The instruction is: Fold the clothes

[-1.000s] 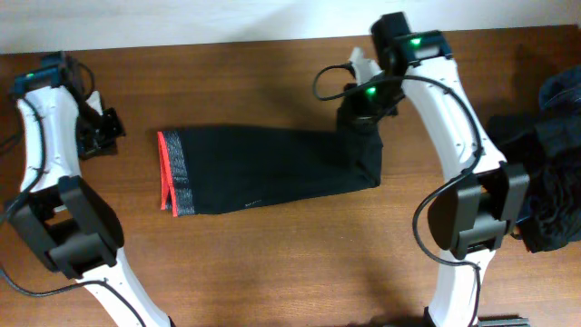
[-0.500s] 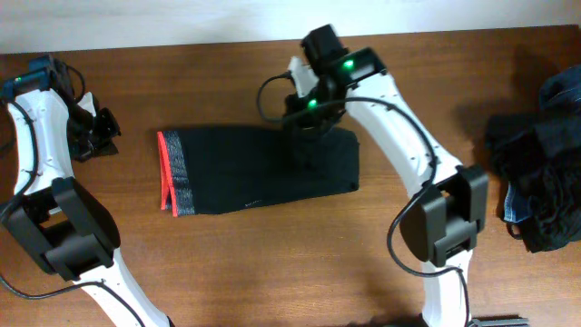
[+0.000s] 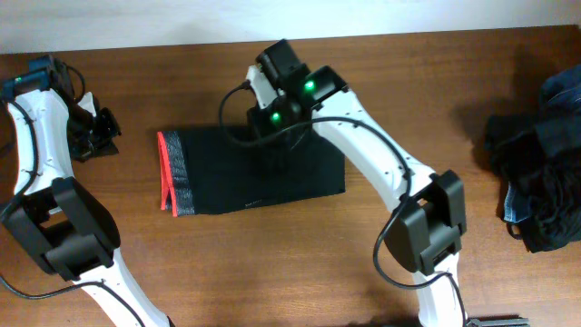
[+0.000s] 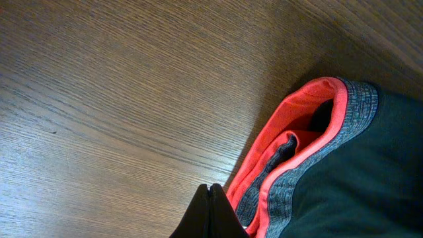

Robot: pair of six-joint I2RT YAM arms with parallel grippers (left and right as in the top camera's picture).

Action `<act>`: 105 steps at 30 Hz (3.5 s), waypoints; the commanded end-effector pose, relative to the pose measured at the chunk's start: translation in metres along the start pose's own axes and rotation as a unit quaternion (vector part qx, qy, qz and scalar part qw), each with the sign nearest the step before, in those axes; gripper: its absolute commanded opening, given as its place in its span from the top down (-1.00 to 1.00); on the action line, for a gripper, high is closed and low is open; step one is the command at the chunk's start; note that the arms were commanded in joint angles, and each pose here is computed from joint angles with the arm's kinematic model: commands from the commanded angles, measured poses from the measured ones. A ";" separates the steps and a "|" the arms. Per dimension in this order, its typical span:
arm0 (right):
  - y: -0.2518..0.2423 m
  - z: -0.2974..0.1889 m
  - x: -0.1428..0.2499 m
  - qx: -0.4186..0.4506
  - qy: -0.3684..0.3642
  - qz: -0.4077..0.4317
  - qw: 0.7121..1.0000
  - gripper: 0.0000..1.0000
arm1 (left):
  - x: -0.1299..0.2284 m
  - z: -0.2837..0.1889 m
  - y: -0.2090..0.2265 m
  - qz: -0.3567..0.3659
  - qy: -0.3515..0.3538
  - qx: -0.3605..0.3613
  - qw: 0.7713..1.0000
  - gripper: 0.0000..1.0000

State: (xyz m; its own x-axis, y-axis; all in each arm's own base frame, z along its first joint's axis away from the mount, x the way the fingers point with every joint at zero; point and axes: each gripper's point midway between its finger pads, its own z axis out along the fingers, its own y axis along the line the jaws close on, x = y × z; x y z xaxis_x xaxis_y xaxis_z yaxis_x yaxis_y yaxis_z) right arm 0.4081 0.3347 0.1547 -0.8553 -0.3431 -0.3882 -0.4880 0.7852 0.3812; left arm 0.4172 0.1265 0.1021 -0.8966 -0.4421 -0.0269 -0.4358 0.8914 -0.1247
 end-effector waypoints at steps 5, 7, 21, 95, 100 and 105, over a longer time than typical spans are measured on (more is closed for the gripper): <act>0.022 0.052 0.006 -0.007 0.012 -0.019 1.000 0.92 | -0.004 -0.009 -0.003 0.000 -0.012 0.008 1.000 0.99; 0.027 0.065 0.003 -0.013 0.005 -0.028 1.000 0.92 | -0.003 -0.009 -0.003 0.000 -0.011 0.008 1.000 0.99; 0.091 0.094 -0.007 -0.056 -0.046 -0.095 0.993 0.92 | -0.002 -0.009 -0.003 0.000 -0.008 0.008 1.000 0.99; -0.098 0.021 0.064 0.009 0.150 0.066 0.986 -0.99 | 0.086 0.028 -0.140 0.175 0.094 0.021 0.980 0.99; -0.098 0.021 0.064 0.009 0.150 0.066 0.987 -0.98 | 0.094 0.058 -0.141 0.173 0.104 0.041 0.979 0.99; -0.098 0.021 0.065 0.009 0.150 0.065 0.986 -0.98 | 0.095 0.074 -0.111 0.178 0.104 -0.035 0.978 0.99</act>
State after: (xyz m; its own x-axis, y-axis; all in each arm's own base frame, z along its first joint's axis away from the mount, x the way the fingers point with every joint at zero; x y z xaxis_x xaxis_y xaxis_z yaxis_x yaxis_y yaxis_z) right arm 0.4014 0.2444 0.0531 -0.9312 -0.3642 -0.0168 -0.3395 0.8495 0.4039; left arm 0.3927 -0.0342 0.0459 -0.9854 -0.0986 0.1385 -0.1199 0.9806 -0.1548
